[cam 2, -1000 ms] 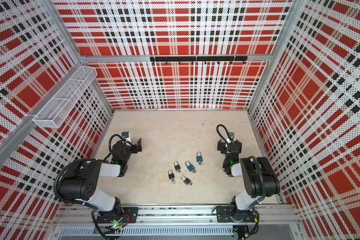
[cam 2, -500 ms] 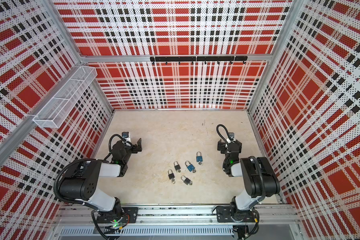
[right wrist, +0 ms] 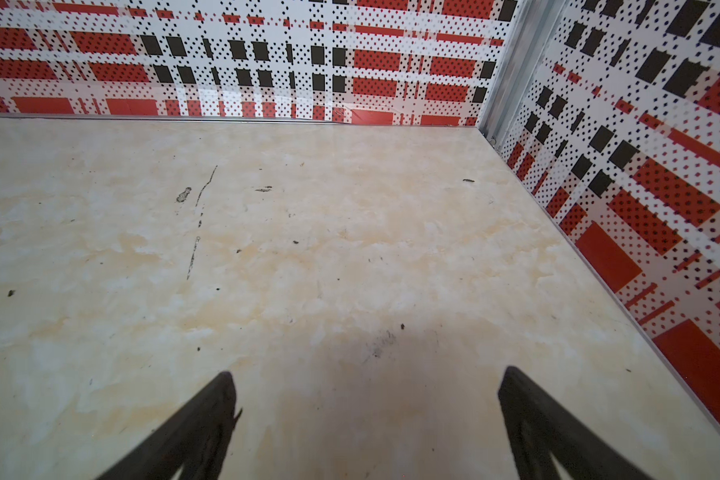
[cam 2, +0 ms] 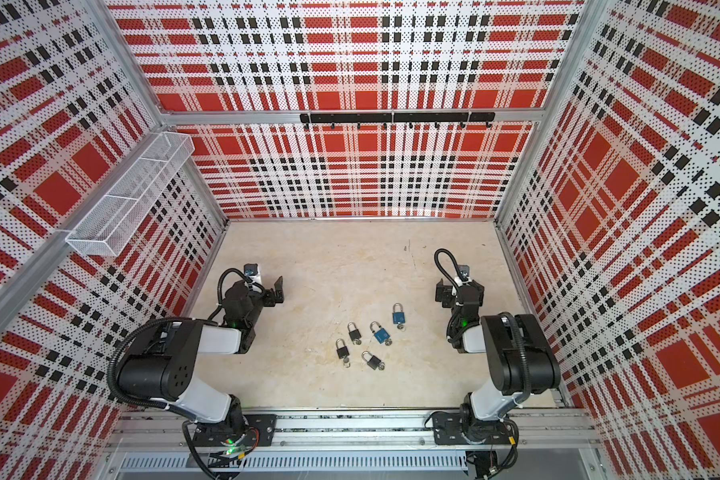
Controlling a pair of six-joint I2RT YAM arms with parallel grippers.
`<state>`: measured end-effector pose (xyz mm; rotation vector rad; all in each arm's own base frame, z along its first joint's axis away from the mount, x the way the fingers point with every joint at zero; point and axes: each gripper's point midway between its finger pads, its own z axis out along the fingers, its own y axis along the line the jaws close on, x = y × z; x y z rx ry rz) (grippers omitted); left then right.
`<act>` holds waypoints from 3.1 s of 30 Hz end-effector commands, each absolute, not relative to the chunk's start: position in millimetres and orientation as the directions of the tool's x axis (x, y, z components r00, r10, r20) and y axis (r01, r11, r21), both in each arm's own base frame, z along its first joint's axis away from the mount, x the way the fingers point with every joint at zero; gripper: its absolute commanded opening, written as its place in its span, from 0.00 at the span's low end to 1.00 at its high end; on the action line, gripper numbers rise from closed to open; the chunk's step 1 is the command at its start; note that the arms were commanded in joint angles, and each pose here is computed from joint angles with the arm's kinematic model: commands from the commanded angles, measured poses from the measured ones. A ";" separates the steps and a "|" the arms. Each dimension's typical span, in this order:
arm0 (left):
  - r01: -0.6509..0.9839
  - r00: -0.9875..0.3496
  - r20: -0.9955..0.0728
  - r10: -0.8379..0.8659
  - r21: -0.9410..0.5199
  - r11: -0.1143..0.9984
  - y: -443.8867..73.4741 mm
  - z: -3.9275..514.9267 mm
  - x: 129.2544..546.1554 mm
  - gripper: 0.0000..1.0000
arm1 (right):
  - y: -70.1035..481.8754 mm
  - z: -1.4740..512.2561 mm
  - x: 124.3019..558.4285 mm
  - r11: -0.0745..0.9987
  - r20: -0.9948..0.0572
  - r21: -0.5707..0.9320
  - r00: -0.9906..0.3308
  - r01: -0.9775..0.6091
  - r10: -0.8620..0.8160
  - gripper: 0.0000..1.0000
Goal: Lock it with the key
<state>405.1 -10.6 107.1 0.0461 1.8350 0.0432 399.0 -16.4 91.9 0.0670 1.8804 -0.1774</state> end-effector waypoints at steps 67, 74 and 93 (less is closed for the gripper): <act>0.094 -0.413 -0.911 -0.010 -0.054 0.994 -144.4 180.0 388.6 0.73 | 180.9 16.7 318.4 0.997 -0.489 0.073 -0.872 -0.039 0.002 0.40; 0.092 -0.409 -0.912 -0.011 -0.053 0.994 -143.2 181.2 387.4 0.73 | 182.8 12.1 312.2 0.998 -0.475 -0.002 -0.879 -0.056 -0.050 0.45; 0.135 -0.412 -0.911 -0.034 -0.098 0.986 -152.1 185.0 382.6 0.70 | 189.9 31.6 316.7 0.993 -0.522 -0.065 -0.844 -0.101 -0.120 0.29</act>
